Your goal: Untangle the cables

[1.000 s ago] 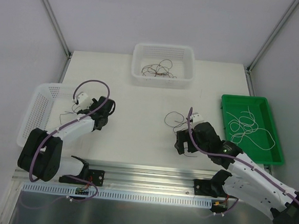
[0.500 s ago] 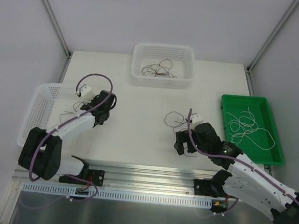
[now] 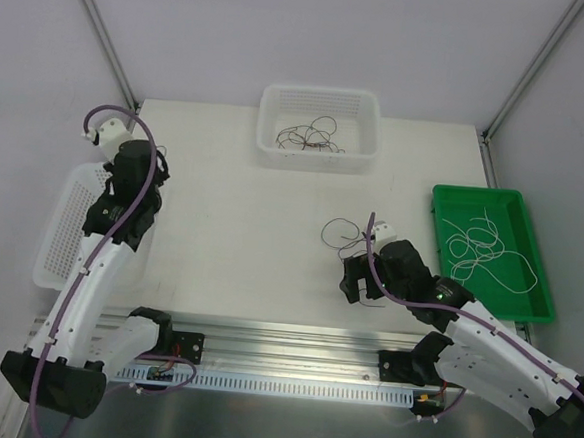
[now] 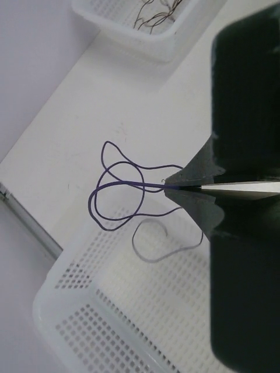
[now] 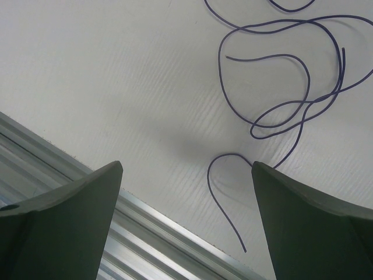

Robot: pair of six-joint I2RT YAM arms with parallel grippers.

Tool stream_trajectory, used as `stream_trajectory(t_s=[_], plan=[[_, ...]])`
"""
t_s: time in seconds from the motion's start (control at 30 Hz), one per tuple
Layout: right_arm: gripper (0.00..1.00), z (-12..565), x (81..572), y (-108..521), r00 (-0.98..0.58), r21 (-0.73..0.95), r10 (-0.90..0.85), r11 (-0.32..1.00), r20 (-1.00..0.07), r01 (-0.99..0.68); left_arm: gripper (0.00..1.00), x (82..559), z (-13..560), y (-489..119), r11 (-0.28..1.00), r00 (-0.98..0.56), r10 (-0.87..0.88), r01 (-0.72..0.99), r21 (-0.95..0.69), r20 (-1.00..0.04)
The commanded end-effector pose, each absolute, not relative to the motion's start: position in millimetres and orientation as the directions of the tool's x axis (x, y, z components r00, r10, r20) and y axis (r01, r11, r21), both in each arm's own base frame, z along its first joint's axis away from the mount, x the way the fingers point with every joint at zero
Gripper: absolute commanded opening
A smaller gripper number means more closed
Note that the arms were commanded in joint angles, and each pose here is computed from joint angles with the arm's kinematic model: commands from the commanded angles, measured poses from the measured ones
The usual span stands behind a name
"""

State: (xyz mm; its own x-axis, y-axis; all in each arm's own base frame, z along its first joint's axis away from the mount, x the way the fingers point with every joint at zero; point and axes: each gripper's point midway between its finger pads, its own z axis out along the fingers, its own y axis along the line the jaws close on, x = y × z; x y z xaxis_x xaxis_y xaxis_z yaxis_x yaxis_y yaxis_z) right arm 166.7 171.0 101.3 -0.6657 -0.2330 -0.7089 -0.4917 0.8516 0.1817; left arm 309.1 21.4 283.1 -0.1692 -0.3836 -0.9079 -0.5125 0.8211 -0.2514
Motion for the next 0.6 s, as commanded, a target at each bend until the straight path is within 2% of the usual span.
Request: stream_trajectory(t_s=[0.0,0.13,0.27,0.33,0.37,0.43,0.47,0.57], plan=[[0.98,108,169,173,-0.648,0.179,-0.227,0.848,-0.727,-0.499,0.00,295,272,52,0.833,-0.282,-0.318,-0.539,-0.125,-0.905],[0.98,108,167,170,-0.651,0.177,-0.225,0.853,-0.725,-0.491,0.00,287,260,83,0.780,-0.288,-0.334,-0.619,-0.092,-0.898],[0.97,107,167,168,-0.656,0.175,-0.221,0.858,-0.721,-0.482,0.02,284,220,105,0.736,-0.337,-0.427,-0.669,-0.106,-0.839],[0.98,107,167,167,-0.659,0.174,-0.221,0.861,-0.719,-0.478,0.16,283,206,109,0.723,-0.353,-0.457,-0.682,-0.110,-0.816],[0.98,108,167,165,-0.663,0.167,-0.219,0.868,-0.716,-0.468,0.32,282,197,108,0.724,-0.370,-0.470,-0.681,-0.110,-0.801],[0.98,110,168,162,-0.665,0.159,-0.215,0.877,-0.715,-0.454,0.53,281,198,110,0.720,-0.353,-0.483,-0.681,-0.134,-0.801],[0.98,111,169,160,-0.668,0.155,-0.213,0.881,-0.713,-0.447,0.68,282,200,108,0.729,-0.351,-0.484,-0.668,-0.147,-0.801],[0.98,115,171,156,-0.678,0.145,-0.198,0.899,-0.708,-0.414,0.87,284,218,98,0.774,-0.335,-0.459,-0.606,-0.185,-0.823]])
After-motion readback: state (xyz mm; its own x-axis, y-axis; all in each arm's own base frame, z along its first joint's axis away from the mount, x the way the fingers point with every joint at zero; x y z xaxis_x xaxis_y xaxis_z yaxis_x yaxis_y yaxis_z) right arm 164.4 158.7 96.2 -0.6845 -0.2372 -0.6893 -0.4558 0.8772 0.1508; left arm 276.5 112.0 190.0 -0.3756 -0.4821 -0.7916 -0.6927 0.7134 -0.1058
